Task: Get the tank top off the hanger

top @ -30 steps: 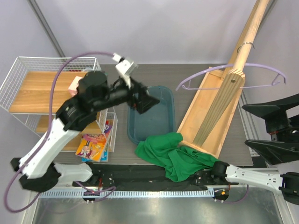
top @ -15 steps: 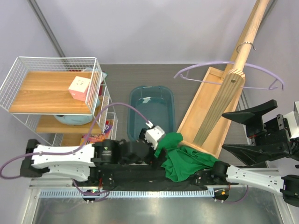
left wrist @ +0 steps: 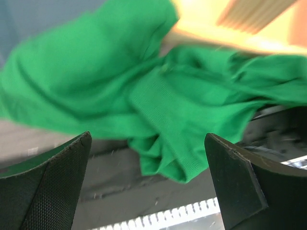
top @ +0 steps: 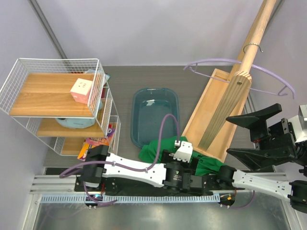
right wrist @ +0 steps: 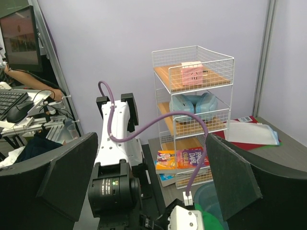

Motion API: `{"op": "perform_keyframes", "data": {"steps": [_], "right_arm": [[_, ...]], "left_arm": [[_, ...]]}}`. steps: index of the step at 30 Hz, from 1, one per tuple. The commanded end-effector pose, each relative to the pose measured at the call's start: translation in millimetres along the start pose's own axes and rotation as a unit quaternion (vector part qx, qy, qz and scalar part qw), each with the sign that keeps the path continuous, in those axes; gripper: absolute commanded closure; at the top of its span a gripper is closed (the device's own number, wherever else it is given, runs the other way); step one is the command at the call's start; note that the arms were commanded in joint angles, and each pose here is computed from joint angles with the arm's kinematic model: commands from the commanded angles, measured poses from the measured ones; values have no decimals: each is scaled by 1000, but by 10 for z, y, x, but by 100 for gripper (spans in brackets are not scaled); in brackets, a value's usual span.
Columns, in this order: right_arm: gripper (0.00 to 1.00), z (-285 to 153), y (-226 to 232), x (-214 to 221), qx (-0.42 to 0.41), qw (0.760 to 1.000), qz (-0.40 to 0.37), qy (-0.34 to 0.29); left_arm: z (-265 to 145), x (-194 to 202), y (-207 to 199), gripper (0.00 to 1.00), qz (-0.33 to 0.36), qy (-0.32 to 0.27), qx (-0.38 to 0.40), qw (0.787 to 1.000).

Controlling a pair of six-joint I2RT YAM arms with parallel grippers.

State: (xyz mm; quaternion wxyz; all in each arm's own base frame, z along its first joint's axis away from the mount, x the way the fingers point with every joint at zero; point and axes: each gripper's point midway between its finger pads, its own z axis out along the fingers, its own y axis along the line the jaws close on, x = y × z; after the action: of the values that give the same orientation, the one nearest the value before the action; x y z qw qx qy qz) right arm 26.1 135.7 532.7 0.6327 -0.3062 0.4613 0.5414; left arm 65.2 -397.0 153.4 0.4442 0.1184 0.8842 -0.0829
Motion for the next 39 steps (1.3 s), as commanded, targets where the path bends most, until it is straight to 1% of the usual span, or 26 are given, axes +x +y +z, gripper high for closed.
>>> {"op": "perform_keyframes", "data": {"steps": [1,3,4,5,6,7,9,10,12,13,14,17,18,20,22,23,24,25,27,29,33,34,36,39], "right_arm": [[0,15,2,-62,0,1000,3,-20],[0,17,-5,-35,1,1000,4,-18],[0,11,-6,-25,1,1000,4,-18],[0,8,-3,-24,0,1000,4,-20],[0,23,-9,10,0,1000,5,-19],[0,27,-3,29,-3,1000,5,-18],[0,48,-1,60,-6,1000,8,-17],[0,58,-3,74,-6,1000,8,-15],[0,61,2,72,-7,1000,11,-15],[1,53,5,65,-7,1000,11,-16],[0,46,11,51,-8,1000,11,-18],[0,34,24,35,-11,1000,9,-20],[0,36,20,40,-10,1000,10,-20],[0,42,8,46,-7,1000,10,-19],[0,52,5,49,-6,1000,10,-17],[0,51,9,37,-7,1000,9,-18],[0,41,13,46,-8,1000,10,-16],[0,33,17,45,-9,1000,10,-16],[0,-2,17,38,-7,1000,10,-20],[0,-1,7,61,-6,1000,11,-21],[0,-18,15,59,-7,1000,13,-24],[0,-13,10,67,-6,1000,14,-24],[0,-6,13,79,-8,1000,15,-22],[0,5,11,79,-7,1000,16,-22]], "left_arm": [[3,182,272,0,-73,54,-65,994],[-1,232,255,0,-108,64,-64,990],[-1,277,323,0,-114,68,-66,989],[-5,284,323,0,-144,71,-64,985],[-3,313,313,0,-159,78,-60,982],[57,301,255,0,-186,79,-48,978],[181,381,288,0,-210,95,-40,972],[262,370,216,0,-241,108,-29,964],[338,343,245,0,-252,95,-39,962],[377,255,289,0,-250,69,-49,964],[413,257,314,0,-240,61,-62,967],[473,152,191,0,-248,46,-60,966],[499,153,111,0,-251,45,-59,965],[552,281,45,0,-258,73,-65,961],[592,412,70,0,-272,88,-85,955],[577,451,170,0,-268,90,-107,953],[557,447,246,0,-268,87,-120,952],[536,386,252,0,-287,79,-128,946],[466,306,351,0,-271,54,-140,951],[451,285,359,0,-281,44,-143,948],[561,464,376,0,-298,64,-142,942],[597,454,317,0,-313,64,-129,939],[675,482,374,0,-313,57,-129,939],[734,472,325,0,-323,56,-112,938]]}}
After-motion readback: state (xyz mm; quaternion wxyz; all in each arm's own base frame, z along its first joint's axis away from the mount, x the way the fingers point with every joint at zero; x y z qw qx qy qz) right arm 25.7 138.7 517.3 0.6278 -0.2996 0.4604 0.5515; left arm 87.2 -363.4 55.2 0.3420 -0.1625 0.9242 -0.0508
